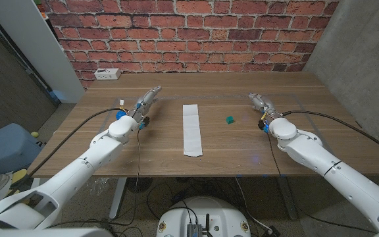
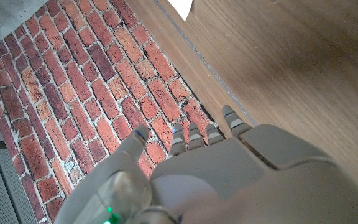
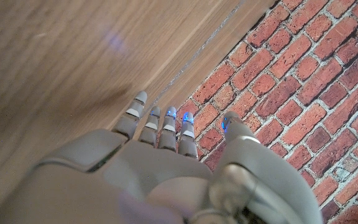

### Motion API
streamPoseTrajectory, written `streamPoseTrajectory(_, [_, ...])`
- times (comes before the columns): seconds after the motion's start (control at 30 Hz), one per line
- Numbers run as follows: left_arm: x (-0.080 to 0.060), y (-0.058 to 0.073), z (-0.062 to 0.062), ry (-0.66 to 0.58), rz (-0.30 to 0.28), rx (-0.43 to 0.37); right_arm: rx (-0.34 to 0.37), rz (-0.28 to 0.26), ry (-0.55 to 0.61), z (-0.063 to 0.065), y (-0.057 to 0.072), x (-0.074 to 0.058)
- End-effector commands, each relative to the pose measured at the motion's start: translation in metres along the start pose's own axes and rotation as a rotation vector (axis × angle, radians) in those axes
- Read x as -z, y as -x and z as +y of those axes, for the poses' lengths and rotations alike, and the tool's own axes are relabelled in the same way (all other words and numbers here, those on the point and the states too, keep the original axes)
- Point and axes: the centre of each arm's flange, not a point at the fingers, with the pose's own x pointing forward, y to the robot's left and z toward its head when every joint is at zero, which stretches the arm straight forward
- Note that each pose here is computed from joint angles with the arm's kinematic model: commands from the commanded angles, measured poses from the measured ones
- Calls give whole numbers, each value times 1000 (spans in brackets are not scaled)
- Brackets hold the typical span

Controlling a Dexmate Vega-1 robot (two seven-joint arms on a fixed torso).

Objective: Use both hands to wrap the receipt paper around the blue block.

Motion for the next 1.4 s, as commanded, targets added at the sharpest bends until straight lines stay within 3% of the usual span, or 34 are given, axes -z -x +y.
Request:
streamPoseTrajectory(0.03, [-12, -4, 3, -178, 27, 59, 35, 37, 144, 11, 18, -3])
streamPoseTrajectory(0.5, [-29, -14, 8, -475, 46, 145, 40, 66, 267, 36, 34, -9])
streamPoseTrajectory(1.0, [-40, -19, 9, -640, 16, 184, 103, 73, 396, 62, 45, -17])
streamPoseTrajectory(1.4, [-42, -22, 9, -674, 6, 200, 152, 86, 531, 79, 52, -26])
